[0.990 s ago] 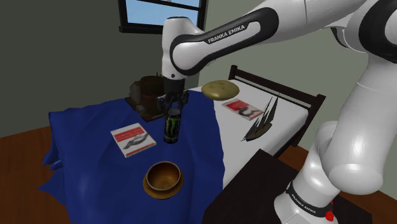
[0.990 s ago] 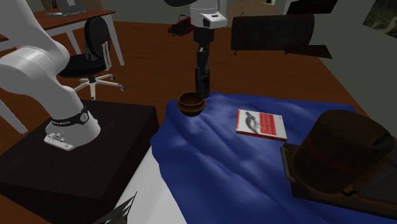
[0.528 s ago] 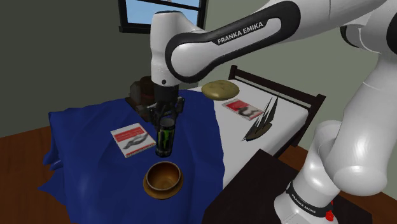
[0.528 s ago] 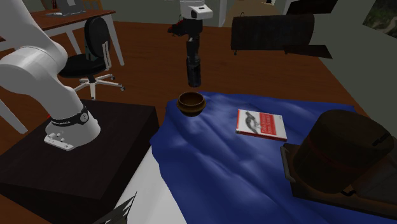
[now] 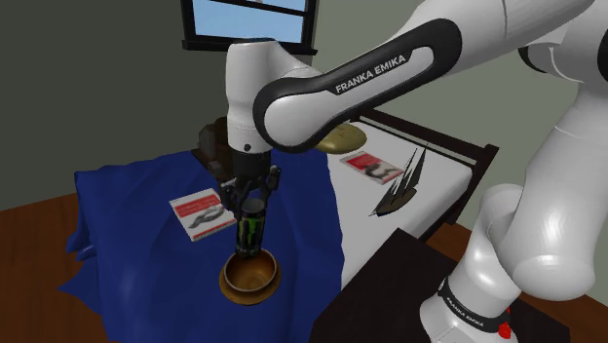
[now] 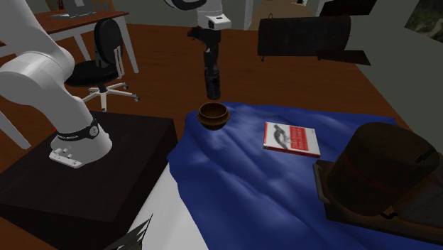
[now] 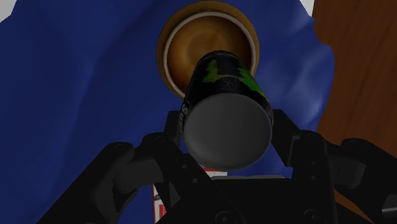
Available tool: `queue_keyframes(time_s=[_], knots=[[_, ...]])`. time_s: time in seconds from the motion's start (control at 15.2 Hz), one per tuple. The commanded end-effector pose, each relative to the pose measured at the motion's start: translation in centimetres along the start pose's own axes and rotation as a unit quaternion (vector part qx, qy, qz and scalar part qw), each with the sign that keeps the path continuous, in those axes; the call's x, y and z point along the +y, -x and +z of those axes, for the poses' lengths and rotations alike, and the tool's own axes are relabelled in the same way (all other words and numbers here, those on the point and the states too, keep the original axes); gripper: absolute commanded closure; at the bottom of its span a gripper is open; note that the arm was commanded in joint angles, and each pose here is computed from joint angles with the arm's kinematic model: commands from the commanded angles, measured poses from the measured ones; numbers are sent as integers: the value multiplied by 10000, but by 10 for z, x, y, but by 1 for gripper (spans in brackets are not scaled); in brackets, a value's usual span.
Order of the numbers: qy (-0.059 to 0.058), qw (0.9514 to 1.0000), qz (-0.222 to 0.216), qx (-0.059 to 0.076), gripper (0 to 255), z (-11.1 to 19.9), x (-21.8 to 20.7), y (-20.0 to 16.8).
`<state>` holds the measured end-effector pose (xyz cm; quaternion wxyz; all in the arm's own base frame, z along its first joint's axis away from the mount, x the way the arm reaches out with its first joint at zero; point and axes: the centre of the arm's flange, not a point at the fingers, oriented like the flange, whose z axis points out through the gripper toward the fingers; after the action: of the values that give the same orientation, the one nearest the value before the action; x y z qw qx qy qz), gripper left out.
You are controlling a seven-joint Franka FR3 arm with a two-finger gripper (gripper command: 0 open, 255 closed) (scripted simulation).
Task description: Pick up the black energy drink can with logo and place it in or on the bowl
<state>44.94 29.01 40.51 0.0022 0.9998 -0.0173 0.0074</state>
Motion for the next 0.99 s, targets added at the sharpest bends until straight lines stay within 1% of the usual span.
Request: queue_keyframes(time_s=[0.0, 0.86, 0.92], knots=[[-3, 10000, 1, 5, 255, 11, -1, 1], [-3, 10000, 1, 5, 255, 81, -1, 2], [-3, 10000, 1, 4, 255, 81, -1, 2]])
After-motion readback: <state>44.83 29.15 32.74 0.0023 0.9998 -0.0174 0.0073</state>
